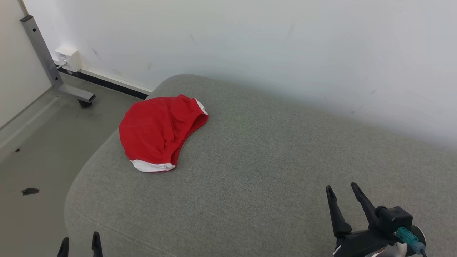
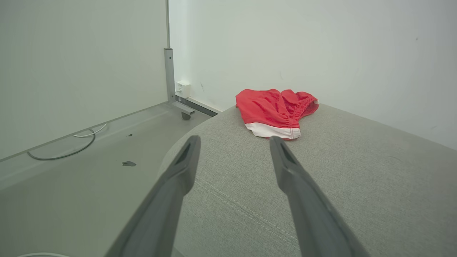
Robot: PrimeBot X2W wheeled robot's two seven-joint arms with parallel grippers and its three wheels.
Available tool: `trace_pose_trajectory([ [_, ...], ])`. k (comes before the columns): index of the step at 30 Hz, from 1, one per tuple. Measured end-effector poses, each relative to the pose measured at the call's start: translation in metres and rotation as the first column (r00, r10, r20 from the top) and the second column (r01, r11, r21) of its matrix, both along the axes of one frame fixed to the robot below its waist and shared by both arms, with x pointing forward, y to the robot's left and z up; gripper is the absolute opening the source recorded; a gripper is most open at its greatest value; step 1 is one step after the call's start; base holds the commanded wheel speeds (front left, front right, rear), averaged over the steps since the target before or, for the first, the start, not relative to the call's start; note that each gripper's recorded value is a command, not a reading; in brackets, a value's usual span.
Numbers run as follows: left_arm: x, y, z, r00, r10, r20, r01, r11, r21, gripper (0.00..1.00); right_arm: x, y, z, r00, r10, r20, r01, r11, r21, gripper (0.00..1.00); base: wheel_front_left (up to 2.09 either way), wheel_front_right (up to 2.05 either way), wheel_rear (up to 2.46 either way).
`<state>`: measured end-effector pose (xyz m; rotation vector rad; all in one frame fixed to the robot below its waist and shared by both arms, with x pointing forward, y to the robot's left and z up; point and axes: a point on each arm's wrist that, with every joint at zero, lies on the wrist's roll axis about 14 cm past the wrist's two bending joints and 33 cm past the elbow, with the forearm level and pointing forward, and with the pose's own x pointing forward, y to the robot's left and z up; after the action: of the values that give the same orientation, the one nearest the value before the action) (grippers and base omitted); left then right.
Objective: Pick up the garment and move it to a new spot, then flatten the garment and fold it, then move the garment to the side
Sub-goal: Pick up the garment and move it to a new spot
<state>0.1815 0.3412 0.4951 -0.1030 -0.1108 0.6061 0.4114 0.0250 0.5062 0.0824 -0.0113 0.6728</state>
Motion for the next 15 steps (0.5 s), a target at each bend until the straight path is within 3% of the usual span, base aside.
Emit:
trace_pose_trajectory([
  [6, 0.005, 0.004, 0.001, 1.000, 0.002, 0.012, -0.002, 1.000, -0.014, 1.00, -0.002, 0.000, -0.004, 1.000, 0.005, -0.007, -0.005, 1.000, -0.005, 1.00, 0.00, 0.00, 0.00],
  [15, 0.065, 0.028, 0.014, 0.999, -0.034, 0.019, 0.035, 0.998, -0.057, 1.00, 0.018, 0.004, -0.003, 0.999, 0.033, 0.004, -0.033, 0.999, -0.026, 1.00, 0.00, 0.00, 0.00],
])
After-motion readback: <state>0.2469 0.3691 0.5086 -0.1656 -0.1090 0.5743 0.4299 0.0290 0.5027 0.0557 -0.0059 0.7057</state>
